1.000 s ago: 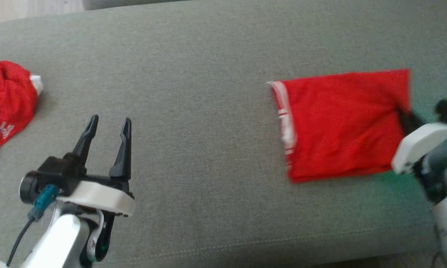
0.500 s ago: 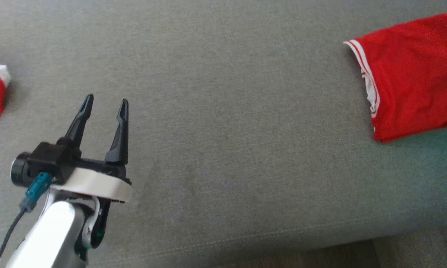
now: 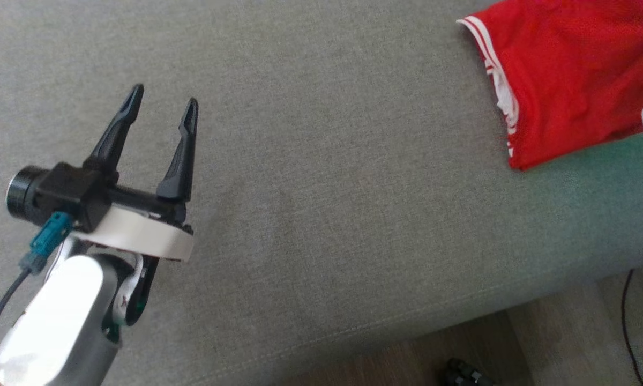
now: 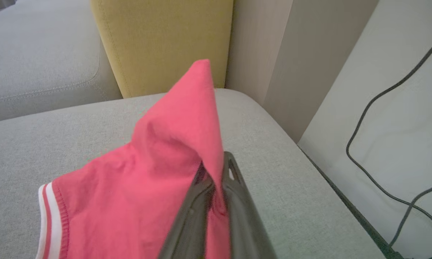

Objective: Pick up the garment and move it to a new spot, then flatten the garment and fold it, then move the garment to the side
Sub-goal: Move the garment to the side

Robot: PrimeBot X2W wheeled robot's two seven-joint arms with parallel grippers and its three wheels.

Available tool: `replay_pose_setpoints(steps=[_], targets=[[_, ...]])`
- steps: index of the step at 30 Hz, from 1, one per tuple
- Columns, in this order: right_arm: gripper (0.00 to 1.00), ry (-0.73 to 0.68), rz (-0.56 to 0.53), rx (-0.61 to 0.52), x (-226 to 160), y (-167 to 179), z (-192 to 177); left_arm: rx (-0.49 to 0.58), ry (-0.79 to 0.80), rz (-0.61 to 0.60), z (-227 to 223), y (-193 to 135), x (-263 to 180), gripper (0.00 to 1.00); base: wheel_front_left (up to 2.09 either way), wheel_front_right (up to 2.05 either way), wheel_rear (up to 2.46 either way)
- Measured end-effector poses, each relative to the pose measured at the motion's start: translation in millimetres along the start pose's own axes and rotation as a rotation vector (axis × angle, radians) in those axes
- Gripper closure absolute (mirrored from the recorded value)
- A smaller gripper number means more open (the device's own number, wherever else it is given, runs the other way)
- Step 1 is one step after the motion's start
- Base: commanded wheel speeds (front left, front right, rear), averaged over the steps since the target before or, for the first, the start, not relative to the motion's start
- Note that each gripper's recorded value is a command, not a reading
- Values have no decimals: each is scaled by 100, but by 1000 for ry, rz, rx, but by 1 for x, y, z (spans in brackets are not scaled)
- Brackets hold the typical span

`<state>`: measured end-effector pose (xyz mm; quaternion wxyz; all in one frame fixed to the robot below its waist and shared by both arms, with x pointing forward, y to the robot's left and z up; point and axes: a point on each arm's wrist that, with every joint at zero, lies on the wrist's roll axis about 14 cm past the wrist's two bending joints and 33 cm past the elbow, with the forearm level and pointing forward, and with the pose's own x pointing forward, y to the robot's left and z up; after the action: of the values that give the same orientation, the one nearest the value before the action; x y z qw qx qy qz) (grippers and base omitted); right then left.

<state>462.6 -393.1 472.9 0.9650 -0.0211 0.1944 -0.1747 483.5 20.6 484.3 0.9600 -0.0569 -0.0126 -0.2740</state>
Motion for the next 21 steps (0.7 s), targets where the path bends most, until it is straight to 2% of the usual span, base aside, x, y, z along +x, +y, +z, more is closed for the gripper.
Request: replay_pose_setpoints(steps=[8,9,10,11,17,21], targets=[[100,51,-6,-32,24,9,-27,-12,20,-9,-16,6,10,0,0,0,0],[90,54,-6,-35,27,11,-29,-11,23,-7,-17,8,10,0,0,0,0],[55,57,-7,-35,30,13,-31,-10,26,-5,-19,10,10,0,0,0,0],[0,53,-5,-34,32,15,-32,-9,30,-2,-21,11,10,0,0,0,0],[0,14,-2,-31,36,21,-30,0,37,6,-23,16,8,0,0,0,0],[0,-104,-14,-37,30,15,-3,12,23,14,-15,16,6,0,0,0,0]])
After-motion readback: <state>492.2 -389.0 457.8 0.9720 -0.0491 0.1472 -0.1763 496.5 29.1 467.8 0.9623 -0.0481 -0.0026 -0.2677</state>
